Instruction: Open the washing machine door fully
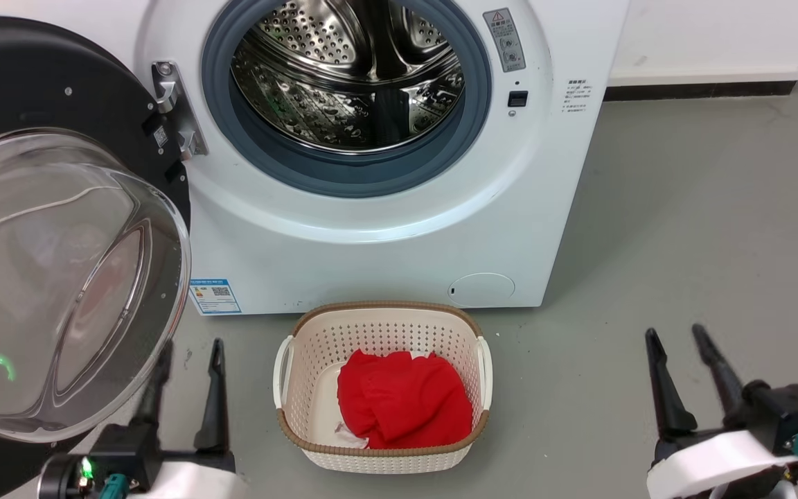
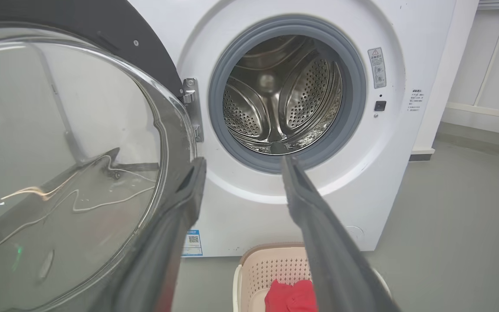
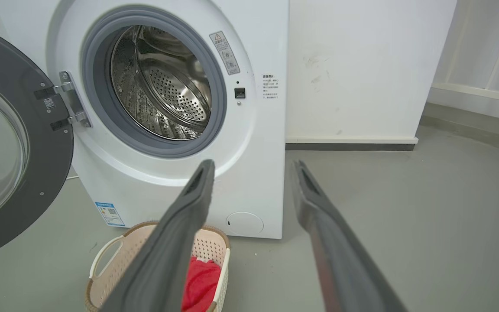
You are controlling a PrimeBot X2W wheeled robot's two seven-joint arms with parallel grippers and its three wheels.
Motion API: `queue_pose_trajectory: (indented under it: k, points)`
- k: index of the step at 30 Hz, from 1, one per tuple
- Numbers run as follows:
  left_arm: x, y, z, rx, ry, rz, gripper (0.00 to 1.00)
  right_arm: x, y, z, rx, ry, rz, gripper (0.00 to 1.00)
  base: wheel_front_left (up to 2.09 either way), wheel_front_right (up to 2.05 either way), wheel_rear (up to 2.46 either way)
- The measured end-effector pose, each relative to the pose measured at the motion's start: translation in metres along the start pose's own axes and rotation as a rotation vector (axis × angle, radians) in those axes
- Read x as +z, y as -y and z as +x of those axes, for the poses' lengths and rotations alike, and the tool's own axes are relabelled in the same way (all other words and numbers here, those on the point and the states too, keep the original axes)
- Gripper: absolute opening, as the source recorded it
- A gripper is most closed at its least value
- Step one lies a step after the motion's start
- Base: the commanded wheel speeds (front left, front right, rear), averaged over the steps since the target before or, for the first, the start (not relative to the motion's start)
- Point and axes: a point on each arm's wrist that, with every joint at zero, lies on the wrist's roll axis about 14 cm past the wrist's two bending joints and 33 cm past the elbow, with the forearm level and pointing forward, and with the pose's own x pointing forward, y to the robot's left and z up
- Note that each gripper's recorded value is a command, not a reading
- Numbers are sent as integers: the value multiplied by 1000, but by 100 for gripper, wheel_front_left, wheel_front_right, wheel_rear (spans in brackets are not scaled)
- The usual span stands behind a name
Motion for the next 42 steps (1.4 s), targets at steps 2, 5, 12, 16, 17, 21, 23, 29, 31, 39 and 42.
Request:
queue_pose_trajectory:
  k: [2,5,12,16,17,21,23,29,31,39,42]
  points:
    - [-10,0,-4,5,-35,-7,0,-9,0,-3,-2,-28,4,0,0,0,0]
    - [-19,-5,-6,30,-72,-57,0,-12,1,-4,-11,-38,60,0,0,0,0]
    - [-25,-10,-6,68,-101,-200,0,-17,5,-4,-34,-50,203,0,0,0,0]
    - [-28,-12,-6,87,-112,-276,0,-20,7,-4,-46,-58,281,0,0,0,0]
    - [-28,-12,-5,91,-113,-296,0,-20,7,-4,-49,-59,300,0,0,0,0]
    - [-29,-13,-3,101,-117,-370,0,-21,9,-2,-58,-60,370,0,0,0,0]
    - [-30,-13,-3,106,-122,-404,0,-22,10,-2,-64,-60,405,0,0,0,0]
    - [-34,-15,-3,128,-137,-505,0,-23,12,0,-75,-63,501,0,0,0,0]
    - [-35,-15,-1,132,-139,-537,0,-24,12,0,-80,-64,534,0,0,0,0]
    - [-39,-16,0,149,-154,-660,0,-24,15,5,-93,-56,652,0,0,0,0]
    - [-39,-17,1,155,-154,-703,0,-26,16,4,-99,-62,693,0,0,0,0]
